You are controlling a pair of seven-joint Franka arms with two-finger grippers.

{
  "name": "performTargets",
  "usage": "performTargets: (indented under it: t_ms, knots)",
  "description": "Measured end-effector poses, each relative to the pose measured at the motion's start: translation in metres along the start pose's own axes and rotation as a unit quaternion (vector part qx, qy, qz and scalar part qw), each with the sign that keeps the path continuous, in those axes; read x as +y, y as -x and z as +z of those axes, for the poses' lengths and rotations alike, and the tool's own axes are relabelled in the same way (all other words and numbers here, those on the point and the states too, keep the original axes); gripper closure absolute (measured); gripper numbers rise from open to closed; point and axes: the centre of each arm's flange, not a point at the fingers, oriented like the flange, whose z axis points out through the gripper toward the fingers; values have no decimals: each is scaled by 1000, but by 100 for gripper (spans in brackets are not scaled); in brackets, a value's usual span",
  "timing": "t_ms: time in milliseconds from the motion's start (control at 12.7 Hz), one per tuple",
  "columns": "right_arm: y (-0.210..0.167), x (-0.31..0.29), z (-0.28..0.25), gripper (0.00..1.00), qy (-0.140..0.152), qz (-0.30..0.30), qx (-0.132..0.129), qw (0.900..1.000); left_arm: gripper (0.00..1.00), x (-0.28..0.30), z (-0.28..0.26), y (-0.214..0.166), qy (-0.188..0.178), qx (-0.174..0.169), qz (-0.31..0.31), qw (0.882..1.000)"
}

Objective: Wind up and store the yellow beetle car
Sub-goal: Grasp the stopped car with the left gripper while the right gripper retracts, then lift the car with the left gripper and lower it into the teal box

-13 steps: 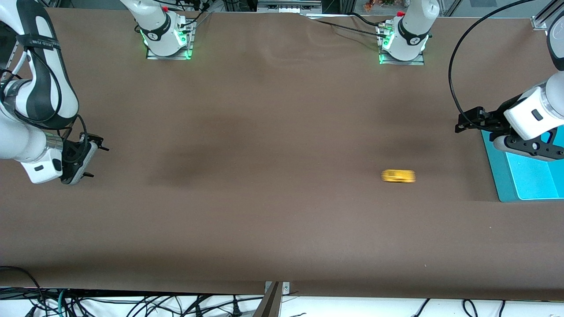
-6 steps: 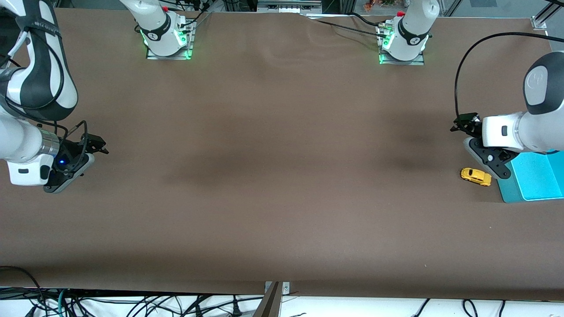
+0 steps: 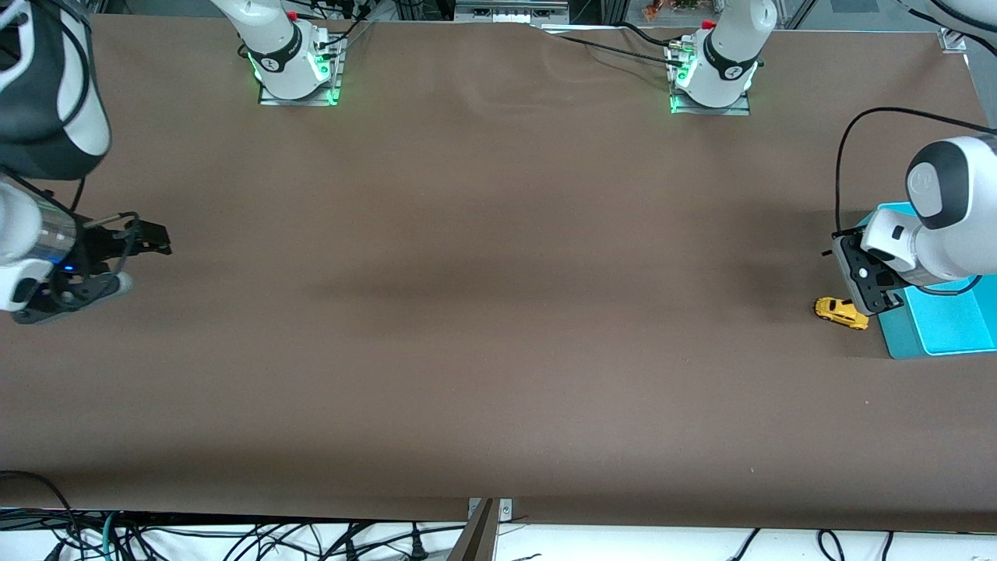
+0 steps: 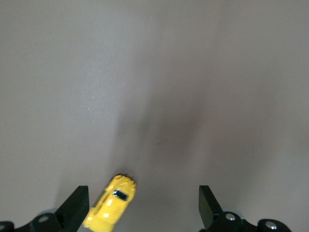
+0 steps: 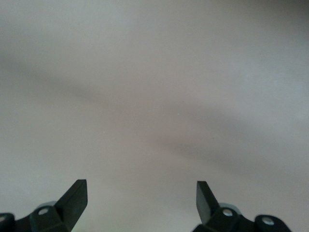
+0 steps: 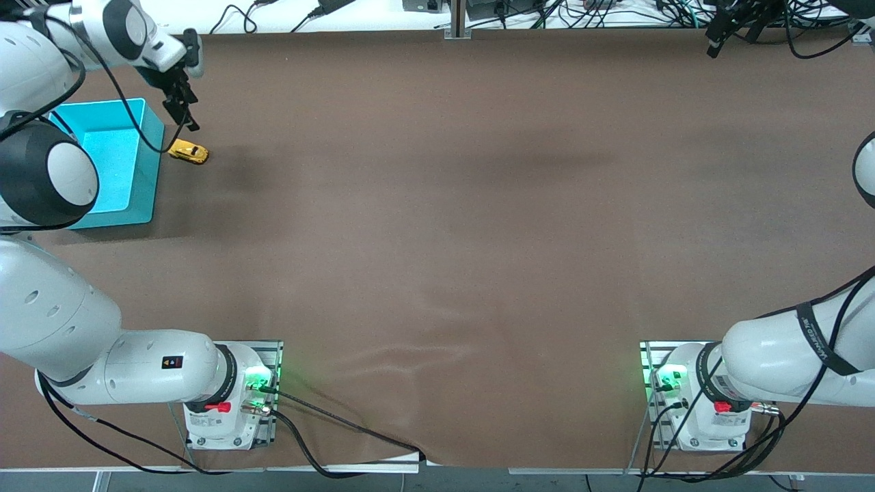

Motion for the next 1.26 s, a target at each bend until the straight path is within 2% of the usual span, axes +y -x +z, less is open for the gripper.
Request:
performTargets:
  t_ms: [237,394,473,631,788,1025,1261]
  knots:
    - [26,-12,-32,0,5,65,5,998,0,-6,46,44,-30,-8,108,994]
    - [56,-11,-41,0,-26,122,12,992,0,-12,69,61,-40,-15,157,987]
    - [77,7,-47,0,-40,149,22,988,0,-14,81,64,-41,-18,175,983]
    - [111,42,-63,0,-40,187,52,980,0,-17,105,66,-44,-21,204,978]
    - [121,46,-72,0,-34,194,66,978,0,-18,115,66,-54,-27,220,974]
    - [113,28,-67,0,-34,181,60,981,0,-20,126,69,-68,-34,224,972]
    - [108,19,-65,0,-34,174,58,982,0,-19,138,84,-72,-34,209,975]
